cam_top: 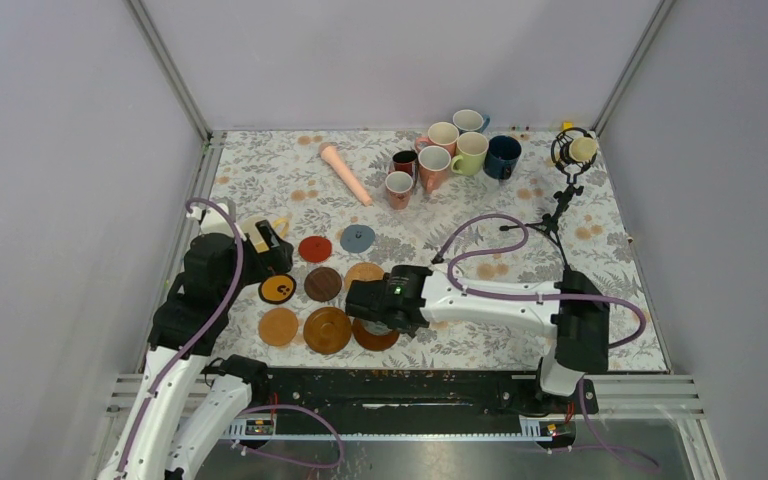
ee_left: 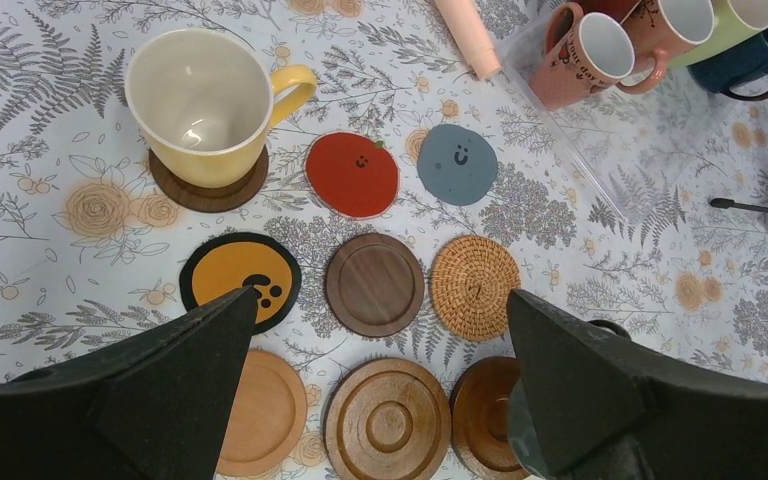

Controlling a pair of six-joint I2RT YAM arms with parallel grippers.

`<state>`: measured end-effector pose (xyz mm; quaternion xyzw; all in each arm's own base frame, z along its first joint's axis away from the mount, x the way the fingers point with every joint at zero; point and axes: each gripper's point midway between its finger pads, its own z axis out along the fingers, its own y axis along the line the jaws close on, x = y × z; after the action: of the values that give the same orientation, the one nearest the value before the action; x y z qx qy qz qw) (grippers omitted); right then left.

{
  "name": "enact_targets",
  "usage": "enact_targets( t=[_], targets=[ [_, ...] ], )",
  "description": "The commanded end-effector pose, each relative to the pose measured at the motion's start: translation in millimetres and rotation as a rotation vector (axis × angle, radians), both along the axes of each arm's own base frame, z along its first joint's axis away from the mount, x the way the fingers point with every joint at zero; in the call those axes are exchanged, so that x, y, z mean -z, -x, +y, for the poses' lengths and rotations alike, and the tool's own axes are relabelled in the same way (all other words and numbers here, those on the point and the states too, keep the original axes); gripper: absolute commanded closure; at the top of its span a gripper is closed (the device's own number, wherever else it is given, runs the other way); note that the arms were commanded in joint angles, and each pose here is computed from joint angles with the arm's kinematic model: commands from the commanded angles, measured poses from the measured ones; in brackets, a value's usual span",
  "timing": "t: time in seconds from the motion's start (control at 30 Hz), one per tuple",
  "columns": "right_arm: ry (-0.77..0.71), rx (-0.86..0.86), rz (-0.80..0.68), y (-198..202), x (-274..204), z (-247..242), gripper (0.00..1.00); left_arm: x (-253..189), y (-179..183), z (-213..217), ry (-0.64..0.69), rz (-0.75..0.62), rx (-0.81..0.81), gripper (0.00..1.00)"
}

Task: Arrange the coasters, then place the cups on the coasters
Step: Place the cup on the coaster.

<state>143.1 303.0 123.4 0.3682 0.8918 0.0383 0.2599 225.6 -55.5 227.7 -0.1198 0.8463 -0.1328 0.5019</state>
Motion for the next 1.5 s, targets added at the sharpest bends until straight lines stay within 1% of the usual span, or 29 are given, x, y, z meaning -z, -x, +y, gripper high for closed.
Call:
enact_targets(
  t=[0.0,0.23,0.5,0.6,0.73,0.93,1.0,1.07,1.2,1.27,1.33,1.37,1.4,1.43,1.47],
  targets=[
    [0.001,0.067,-0.039,-4.3,-4.9,-1.4,1.00,-20.9,-3.4,5.5,-0.001,-0.071,-0.033,0.01],
    [0.012,0.050,-0.001,-0.1,7.5,7.1,1.00,-20.7,-3.2,6.9,-0.004,-0.070,-0.041,0.01],
    [0.014,0.037,0.020,2.4,15.9,12.2,0.95,-20.3,-3.5,7.4,-0.005,-0.066,-0.045,0.01],
    [0.018,0.036,0.029,3.2,17.2,13.9,0.89,-19.9,-3.4,7.3,-0.006,-0.065,-0.045,0.01],
    [0.030,0.035,0.049,5.8,20.9,14.6,0.84,-20.2,-3.4,8.0,-0.007,-0.066,-0.048,0.01],
    [0.029,0.038,0.044,5.2,14.6,14.0,0.60,-20.6,-2.6,8.5,-0.007,-0.068,-0.049,0.01],
    [0.024,0.030,0.030,3.3,6.2,14.1,0.55,-20.8,-2.6,8.7,-0.007,-0.069,-0.050,0.01],
    [0.011,0.020,0.011,0.3,-3.4,15.4,0.53,-21.1,-2.2,8.4,-0.007,-0.070,-0.048,0.01],
    [-0.027,-0.037,-0.056,-8.3,-30.0,17.3,0.54,-21.3,-1.8,9.2,-0.009,-0.072,-0.052,0.01],
    [-0.048,-0.096,-0.115,-15.9,-40.3,19.8,0.54,-21.0,-2.1,9.1,-0.011,-0.071,-0.051,0.01],
    [-0.037,-0.225,-0.207,-26.4,-49.2,22.6,0.55,-21.1,-1.8,9.1,-0.012,-0.071,-0.051,0.01],
    [-0.034,-0.302,-0.252,-31.6,-51.8,25.0,0.52,-21.3,-1.7,9.4,-0.013,-0.073,-0.051,0.01],
    [0.006,-0.486,-0.295,-35.9,-52.7,30.8,0.48,-21.7,-1.7,10.0,-0.015,-0.075,-0.054,0.01],
    [-0.009,-0.650,-0.363,-40.7,-57.2,43.1,0.47,-22.3,-1.6,10.3,-0.015,-0.077,-0.055,0.01],
    [-0.079,-0.783,-0.452,-45.1,-68.5,62.0,0.45,-22.3,-1.7,10.6,-0.016,-0.077,-0.056,0.01]
  ],
)
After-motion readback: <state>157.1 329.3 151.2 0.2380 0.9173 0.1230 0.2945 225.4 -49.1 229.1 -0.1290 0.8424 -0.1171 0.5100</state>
